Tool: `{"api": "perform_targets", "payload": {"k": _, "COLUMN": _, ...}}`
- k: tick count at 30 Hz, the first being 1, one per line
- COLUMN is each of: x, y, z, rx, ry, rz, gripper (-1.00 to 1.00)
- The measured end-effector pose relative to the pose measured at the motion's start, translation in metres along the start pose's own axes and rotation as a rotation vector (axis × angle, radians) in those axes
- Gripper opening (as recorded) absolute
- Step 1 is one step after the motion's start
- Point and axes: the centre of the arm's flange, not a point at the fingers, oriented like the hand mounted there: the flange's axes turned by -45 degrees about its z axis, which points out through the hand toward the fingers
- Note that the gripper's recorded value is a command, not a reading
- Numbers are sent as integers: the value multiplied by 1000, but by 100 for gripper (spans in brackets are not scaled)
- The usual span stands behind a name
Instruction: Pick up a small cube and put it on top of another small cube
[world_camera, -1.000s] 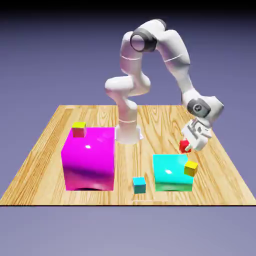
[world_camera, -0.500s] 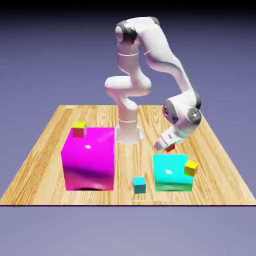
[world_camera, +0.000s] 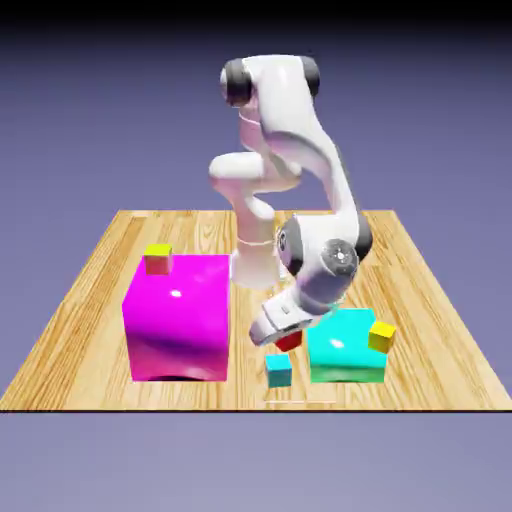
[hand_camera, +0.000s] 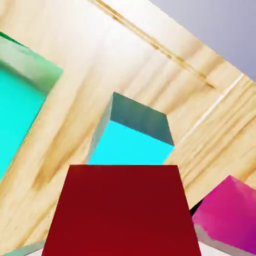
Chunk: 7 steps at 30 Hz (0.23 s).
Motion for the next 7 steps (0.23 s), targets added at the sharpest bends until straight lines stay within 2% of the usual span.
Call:
{"api": "perform_targets", "payload": {"k": 1, "x": 2, "y": 0, "z": 18, "rx": 0, "ry": 0, "rz": 0, "gripper": -100}}
{"api": "perform_targets", "payload": {"k": 2, "x": 4, "y": -1, "z": 31, "rx": 1, "ry": 0, "rz": -1, "gripper": 100}}
{"api": "perform_targets", "payload": {"k": 4, "x": 4, "y": 0, "z": 31, "rx": -2, "ry": 0, "rz": -1, "gripper": 100}}
{"api": "perform_targets", "payload": {"k": 7, "x": -4, "y": 0, "z": -23, "rx": -3, "ry": 0, "rz": 0, "gripper": 100}}
